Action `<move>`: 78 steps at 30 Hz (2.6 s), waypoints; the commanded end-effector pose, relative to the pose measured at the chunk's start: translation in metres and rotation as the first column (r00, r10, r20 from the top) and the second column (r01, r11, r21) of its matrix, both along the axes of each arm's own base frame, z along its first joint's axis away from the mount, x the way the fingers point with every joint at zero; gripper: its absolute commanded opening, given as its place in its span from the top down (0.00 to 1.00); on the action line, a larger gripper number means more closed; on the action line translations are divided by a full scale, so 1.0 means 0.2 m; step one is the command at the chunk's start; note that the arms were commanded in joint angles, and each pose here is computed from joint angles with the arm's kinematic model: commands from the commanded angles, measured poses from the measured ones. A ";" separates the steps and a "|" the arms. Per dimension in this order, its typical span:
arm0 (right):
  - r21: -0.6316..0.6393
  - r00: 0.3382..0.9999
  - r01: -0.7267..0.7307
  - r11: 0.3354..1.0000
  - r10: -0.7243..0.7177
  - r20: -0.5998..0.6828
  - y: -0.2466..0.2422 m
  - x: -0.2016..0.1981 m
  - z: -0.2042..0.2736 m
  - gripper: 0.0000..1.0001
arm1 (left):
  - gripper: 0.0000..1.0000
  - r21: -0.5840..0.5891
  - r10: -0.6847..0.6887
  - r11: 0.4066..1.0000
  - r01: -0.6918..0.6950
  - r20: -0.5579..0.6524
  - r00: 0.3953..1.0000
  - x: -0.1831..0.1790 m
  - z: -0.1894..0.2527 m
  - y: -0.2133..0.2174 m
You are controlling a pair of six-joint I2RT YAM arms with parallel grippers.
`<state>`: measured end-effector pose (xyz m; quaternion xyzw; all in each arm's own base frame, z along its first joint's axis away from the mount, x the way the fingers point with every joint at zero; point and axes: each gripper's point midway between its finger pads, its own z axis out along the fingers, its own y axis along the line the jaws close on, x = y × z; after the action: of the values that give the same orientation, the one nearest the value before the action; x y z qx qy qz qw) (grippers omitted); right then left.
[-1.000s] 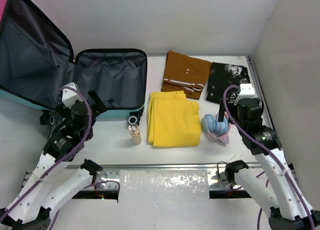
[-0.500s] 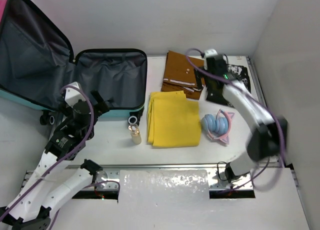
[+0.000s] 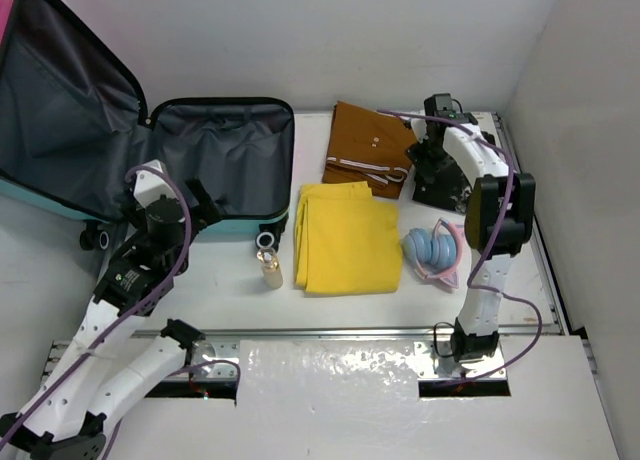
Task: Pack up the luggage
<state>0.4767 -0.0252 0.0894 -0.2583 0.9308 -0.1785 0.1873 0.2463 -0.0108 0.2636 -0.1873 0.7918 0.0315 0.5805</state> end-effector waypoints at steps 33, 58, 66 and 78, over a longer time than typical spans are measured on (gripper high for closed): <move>0.190 0.958 0.072 0.979 -0.121 0.259 0.11 0.44 0.04 0.12 | 0.00 0.009 -0.033 0.999 0.034 -0.051 0.998 0.10 -0.08 -0.03; 0.149 0.994 0.105 0.983 -0.108 0.015 -0.20 0.27 -0.34 1.00 | 0.00 -0.048 -0.136 0.990 0.132 -0.086 0.987 0.16 -0.03 -0.15; 0.449 0.868 0.154 0.880 -0.337 0.364 -0.07 0.32 0.52 1.00 | 0.00 -0.361 -0.358 0.862 0.355 0.062 0.932 0.31 0.23 -0.58; 0.692 0.919 -0.020 0.722 -0.259 0.297 0.46 0.05 0.45 1.00 | 0.00 -0.542 -0.641 0.499 0.676 0.295 0.709 0.91 0.31 -1.77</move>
<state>0.4811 0.0228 0.1469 -0.0521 0.9266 0.0515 0.3688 0.4096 -0.3172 0.2729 -0.0691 0.8103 -0.3573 0.4592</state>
